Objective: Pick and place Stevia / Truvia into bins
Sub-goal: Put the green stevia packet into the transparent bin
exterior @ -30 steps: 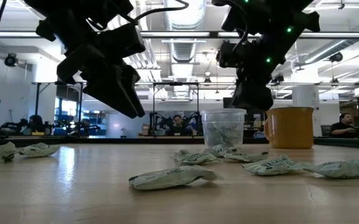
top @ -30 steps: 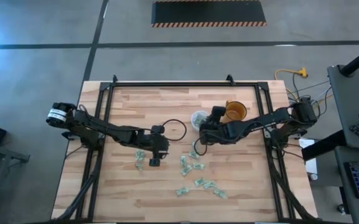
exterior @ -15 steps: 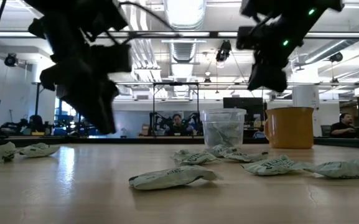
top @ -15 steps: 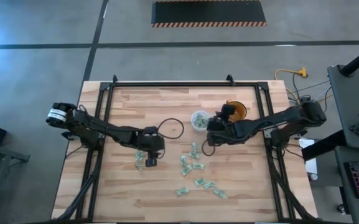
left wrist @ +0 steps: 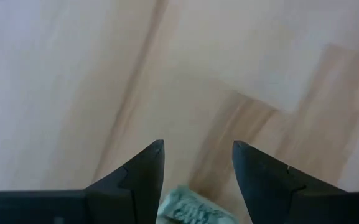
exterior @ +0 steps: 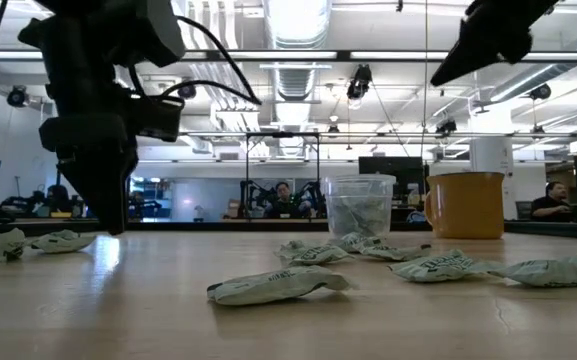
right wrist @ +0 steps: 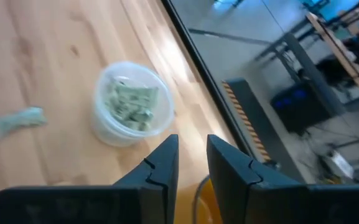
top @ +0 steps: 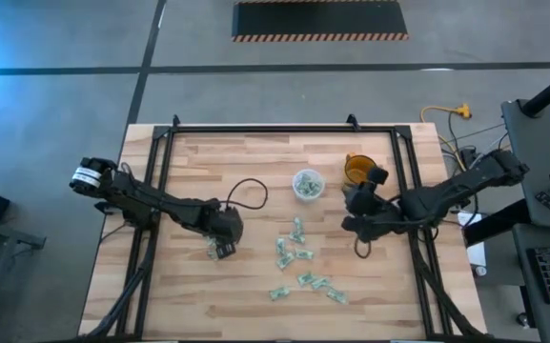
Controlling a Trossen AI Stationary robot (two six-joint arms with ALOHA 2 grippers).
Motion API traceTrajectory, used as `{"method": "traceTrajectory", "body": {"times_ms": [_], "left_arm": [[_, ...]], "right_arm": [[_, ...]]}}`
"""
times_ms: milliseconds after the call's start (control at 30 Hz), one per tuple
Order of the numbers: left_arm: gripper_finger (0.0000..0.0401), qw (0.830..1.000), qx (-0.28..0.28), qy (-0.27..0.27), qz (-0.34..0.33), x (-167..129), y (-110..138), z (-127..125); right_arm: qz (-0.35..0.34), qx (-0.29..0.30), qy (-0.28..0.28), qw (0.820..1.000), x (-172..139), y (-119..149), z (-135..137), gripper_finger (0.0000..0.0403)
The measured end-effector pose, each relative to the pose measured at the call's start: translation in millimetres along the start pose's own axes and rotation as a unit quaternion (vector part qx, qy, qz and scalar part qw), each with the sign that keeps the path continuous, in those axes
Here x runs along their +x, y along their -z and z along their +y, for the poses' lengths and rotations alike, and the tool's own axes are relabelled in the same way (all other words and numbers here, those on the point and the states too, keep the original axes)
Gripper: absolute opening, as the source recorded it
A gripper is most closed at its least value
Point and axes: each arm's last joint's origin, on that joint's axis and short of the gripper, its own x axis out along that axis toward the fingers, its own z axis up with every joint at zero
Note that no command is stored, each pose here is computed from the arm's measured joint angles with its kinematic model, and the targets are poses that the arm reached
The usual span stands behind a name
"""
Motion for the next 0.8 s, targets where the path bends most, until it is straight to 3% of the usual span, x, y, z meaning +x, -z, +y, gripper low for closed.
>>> {"method": "traceTrajectory", "body": {"times_ms": [233,800], "left_arm": [[0.0173,0.996,-0.063,-0.048,0.037,0.1,9.2,7.9],[0.0173,0.994,-0.098,-0.040,0.033,-1.1,16.9,-3.4]], "right_arm": [[-0.021,0.000,-0.026,0.999,-13.6,2.2,4.0,0.0068],[-0.021,0.000,-0.026,0.999,-13.1,2.2,5.3,0.0069]]}}
